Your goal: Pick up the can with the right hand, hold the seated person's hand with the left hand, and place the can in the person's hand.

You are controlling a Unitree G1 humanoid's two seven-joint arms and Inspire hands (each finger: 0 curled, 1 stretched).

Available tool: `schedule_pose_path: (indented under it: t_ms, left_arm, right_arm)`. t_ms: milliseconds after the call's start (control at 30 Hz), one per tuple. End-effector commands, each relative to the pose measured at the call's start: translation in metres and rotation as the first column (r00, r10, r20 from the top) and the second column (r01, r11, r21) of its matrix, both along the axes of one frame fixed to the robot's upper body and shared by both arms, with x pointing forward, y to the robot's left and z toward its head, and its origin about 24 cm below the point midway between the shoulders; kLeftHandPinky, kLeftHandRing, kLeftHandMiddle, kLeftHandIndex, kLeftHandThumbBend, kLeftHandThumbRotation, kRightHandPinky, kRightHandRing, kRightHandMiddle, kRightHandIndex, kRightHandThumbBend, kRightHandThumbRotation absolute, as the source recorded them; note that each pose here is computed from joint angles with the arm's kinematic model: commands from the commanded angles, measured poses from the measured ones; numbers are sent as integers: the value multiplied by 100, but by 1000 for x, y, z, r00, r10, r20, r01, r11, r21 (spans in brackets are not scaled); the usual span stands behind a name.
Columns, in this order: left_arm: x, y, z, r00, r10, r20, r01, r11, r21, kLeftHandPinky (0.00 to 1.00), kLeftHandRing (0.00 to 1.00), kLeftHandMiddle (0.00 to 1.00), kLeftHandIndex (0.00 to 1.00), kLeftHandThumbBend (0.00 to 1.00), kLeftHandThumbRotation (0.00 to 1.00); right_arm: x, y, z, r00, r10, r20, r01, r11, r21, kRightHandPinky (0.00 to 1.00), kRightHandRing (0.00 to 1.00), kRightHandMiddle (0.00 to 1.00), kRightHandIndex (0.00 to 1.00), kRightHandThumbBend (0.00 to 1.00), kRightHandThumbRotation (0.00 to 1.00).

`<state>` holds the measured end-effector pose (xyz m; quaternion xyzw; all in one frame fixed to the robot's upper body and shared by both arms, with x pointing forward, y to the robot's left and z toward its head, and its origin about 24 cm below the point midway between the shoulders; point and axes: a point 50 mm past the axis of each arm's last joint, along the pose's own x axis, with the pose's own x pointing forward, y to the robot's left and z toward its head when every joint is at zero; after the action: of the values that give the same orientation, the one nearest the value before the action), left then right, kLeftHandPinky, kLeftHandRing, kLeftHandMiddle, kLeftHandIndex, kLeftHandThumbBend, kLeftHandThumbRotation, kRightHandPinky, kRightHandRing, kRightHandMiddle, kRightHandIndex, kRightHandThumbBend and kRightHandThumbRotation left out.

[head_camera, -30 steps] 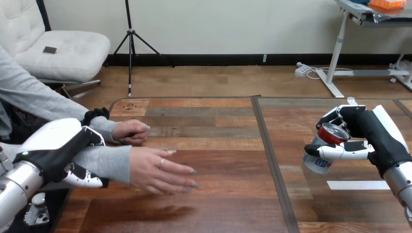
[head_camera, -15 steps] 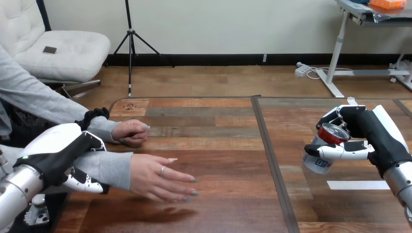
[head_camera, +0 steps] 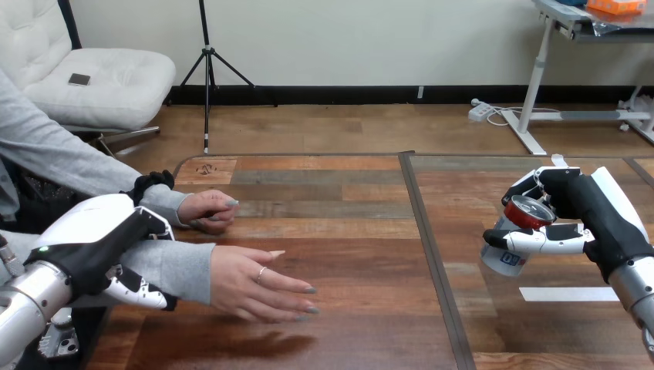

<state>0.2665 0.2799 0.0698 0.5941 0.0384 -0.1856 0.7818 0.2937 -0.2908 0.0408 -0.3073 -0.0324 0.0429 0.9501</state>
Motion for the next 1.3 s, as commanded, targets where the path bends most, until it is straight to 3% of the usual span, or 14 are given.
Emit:
schedule_pose_path:
  t_ms: [0, 200, 1267]
  left_arm:
    - [17, -6, 41, 980, -37, 194, 43, 999, -28, 28, 32, 40, 44, 66, 0]
    - [17, -6, 41, 978, -50, 203, 56, 998, -25, 28, 32, 39, 44, 65, 0]
    - [17, -5, 43, 976, -45, 215, 48, 999, -7, 29, 34, 41, 45, 63, 0]
  right_arm:
    - [15, 3, 31, 991, 10, 136, -10, 1000, 0, 27, 31, 38, 43, 78, 0]
    - [15, 3, 31, 990, 10, 138, -12, 1000, 14, 21, 25, 34, 43, 78, 0]
    - [16, 4, 32, 990, 17, 142, -19, 1000, 13, 22, 27, 35, 43, 78, 0]
